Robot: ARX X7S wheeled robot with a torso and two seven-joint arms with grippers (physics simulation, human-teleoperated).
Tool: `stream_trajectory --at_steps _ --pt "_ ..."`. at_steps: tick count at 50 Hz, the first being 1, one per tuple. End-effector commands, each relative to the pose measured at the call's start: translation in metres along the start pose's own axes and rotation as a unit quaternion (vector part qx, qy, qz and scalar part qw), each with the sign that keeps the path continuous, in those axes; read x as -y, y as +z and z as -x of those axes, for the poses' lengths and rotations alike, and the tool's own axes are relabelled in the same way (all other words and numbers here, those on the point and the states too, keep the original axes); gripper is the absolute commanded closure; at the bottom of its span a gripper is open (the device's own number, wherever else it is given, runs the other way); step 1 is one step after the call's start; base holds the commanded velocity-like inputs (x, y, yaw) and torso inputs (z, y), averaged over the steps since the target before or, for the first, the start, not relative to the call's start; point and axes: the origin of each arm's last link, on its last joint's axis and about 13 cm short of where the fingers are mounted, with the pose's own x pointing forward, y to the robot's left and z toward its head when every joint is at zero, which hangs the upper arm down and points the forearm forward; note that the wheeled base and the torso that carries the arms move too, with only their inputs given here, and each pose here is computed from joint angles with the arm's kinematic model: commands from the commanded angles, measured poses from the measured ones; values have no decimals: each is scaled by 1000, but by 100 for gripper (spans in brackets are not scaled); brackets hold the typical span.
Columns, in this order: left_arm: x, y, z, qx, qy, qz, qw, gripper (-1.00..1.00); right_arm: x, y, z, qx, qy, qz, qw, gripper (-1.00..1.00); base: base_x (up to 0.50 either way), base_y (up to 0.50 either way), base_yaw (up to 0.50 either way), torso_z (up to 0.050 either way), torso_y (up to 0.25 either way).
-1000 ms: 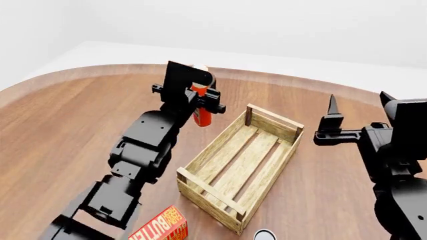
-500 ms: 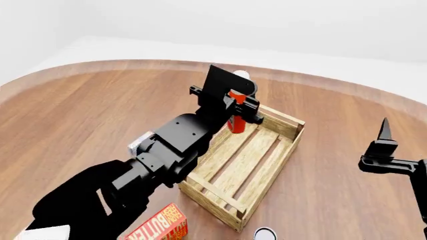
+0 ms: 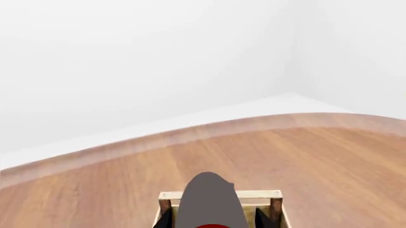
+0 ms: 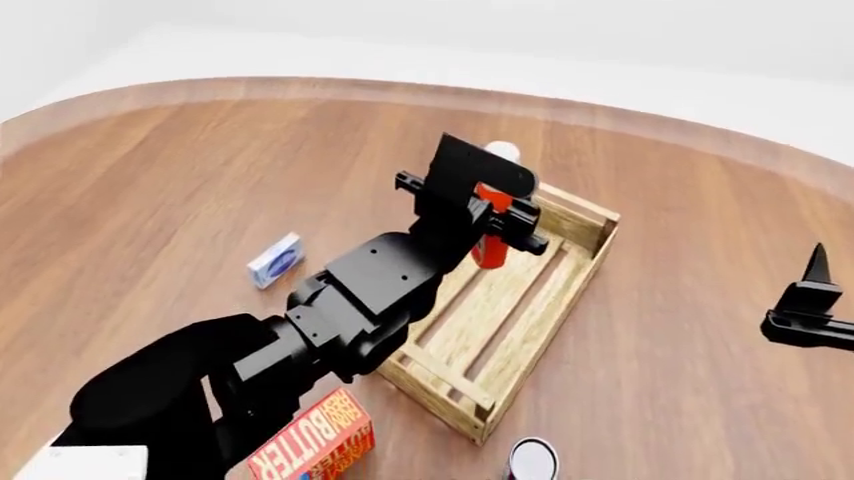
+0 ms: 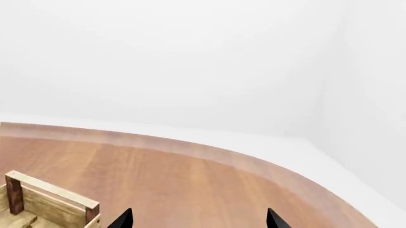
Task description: Pick up the ketchup, and put it in the wooden tray.
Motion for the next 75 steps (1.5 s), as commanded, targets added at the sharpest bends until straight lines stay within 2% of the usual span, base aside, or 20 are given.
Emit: stream_trajectory --at_steps 1,16,31,75 --pt "1 11 -3 16 7 0 1000 100 10 -11 -15 -3 -13 0 1000 -100 0 0 0 0 -119" --pt "4 20 -4 16 23 4 1000 100 20 -17 -42 -6 -21 -1 1000 -100 -1 0 0 0 -121" --pt "5 26 -6 21 30 8 999 100 29 -11 -62 -7 -26 0 1000 -100 -1 0 0 0 -121" --pt "4 26 -6 34 30 -13 999 100 28 -8 -53 -5 -28 -3 1000 -100 -1 0 0 0 -121"
